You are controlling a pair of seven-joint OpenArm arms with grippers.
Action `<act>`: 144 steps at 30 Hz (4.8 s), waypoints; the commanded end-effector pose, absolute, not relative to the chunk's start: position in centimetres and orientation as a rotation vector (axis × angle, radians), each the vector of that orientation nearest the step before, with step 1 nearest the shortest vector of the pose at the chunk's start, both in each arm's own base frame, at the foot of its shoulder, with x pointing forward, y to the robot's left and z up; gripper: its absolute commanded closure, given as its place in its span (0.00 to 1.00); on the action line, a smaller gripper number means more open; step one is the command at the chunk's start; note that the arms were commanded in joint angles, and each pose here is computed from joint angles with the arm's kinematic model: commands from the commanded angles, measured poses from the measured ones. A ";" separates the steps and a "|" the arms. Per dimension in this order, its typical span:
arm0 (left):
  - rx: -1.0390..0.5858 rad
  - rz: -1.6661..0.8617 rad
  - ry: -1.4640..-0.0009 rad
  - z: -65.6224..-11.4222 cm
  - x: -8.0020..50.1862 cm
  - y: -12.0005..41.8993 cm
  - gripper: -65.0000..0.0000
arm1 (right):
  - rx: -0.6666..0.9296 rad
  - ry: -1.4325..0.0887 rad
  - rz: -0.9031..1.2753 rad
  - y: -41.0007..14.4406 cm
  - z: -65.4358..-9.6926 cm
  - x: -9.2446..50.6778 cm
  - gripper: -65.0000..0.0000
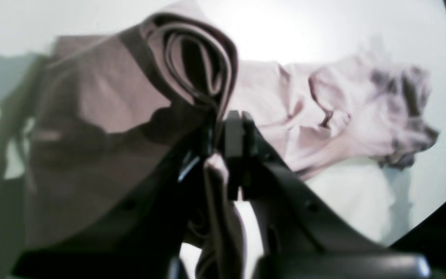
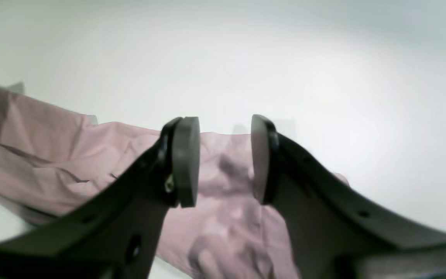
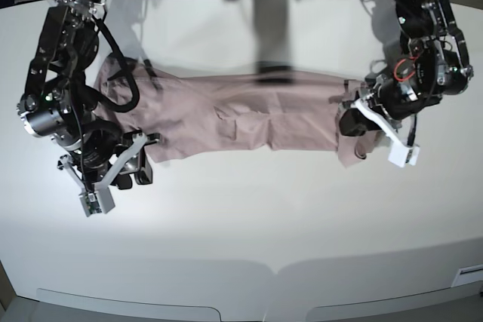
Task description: Fold the T-shirt properly
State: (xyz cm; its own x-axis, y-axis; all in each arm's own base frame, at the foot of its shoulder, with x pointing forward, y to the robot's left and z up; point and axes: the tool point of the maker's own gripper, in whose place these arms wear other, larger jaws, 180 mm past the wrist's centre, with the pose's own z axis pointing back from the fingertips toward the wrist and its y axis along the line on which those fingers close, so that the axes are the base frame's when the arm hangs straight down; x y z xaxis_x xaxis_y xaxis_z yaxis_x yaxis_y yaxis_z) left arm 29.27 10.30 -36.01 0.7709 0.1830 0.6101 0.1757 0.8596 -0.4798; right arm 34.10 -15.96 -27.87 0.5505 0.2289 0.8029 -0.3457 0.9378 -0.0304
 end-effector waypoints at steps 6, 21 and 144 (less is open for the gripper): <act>-0.587 -0.039 -0.768 -34.2 30.9 6.9 1.00 | 0.133 -0.985 0.356 -15.9 -26.2 34.8 0.65; -0.650 -0.117 -0.786 -33.2 31.0 -0.5 1.00 | 0.133 -0.985 0.356 -15.9 -26.2 34.8 0.65; -0.358 -0.501 -0.810 -38.7 28.4 -2.7 0.62 | 0.656 -0.660 -0.142 -24.9 -37.3 29.3 1.00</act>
